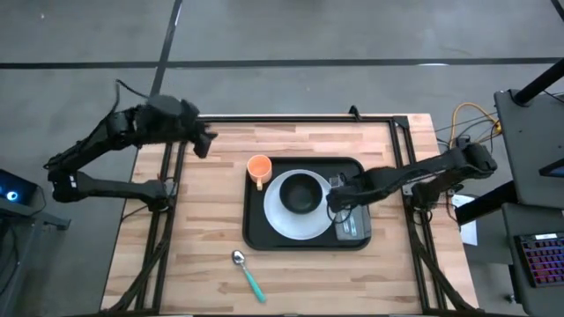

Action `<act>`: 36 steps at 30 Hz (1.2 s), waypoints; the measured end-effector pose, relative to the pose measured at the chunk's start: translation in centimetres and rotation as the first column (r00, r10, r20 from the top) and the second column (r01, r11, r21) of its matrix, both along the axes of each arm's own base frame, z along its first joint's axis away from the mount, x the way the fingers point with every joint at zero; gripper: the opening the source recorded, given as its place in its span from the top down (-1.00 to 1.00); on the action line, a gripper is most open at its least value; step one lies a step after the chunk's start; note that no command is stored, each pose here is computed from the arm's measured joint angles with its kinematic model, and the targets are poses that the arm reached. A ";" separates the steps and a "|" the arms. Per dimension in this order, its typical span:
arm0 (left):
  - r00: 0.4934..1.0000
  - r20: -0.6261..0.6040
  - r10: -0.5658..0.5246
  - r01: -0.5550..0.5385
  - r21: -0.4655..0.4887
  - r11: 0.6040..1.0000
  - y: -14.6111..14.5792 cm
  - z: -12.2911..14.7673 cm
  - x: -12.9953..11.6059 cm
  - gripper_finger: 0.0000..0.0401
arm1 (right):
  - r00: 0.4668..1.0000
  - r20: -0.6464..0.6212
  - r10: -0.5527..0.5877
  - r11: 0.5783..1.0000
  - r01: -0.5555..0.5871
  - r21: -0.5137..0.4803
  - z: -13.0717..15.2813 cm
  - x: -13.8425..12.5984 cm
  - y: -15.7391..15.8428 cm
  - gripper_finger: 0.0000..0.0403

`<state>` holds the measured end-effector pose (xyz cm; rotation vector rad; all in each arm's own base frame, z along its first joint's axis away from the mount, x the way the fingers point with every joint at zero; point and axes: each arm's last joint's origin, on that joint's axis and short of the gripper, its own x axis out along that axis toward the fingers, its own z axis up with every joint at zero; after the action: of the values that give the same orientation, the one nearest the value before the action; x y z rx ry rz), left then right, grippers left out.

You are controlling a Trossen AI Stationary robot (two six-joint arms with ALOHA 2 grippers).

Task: Set up tray
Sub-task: Put the green spoon on the gray napkin to the right of the green knife

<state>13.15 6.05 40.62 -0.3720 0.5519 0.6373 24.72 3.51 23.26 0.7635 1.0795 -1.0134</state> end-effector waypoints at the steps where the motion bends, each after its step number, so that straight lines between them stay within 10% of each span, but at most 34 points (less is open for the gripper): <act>1: 0.999 -0.023 0.045 -0.047 -0.090 0.995 -0.2 -0.6 -0.1 0.09 | 0.999 0.012 0.035 0.999 -0.035 -0.022 0.6 -0.1 -0.4 0.14; 10: 0.930 -0.169 0.326 -0.364 -0.534 0.763 -4.9 -4.4 1.1 0.33 | 0.977 0.031 0.211 0.961 -0.202 -0.189 3.2 -2.1 -4.2 0.09; 20: 0.802 -0.340 0.491 -0.587 -0.600 0.543 -14.3 -9.6 5.8 0.37 | 0.946 0.059 0.319 0.915 -0.291 -0.281 4.6 -2.5 -5.3 0.01; 36: 0.795 -0.385 0.468 -0.594 -0.651 0.473 -25.0 -18.1 16.0 0.37 | 0.924 0.025 0.382 0.887 -0.360 -0.288 4.5 -2.4 -5.3 0.01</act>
<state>29.20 -18.98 22.55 -1.3538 0.8581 1.0440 22.34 -1.80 27.79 0.3447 0.9411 -0.7749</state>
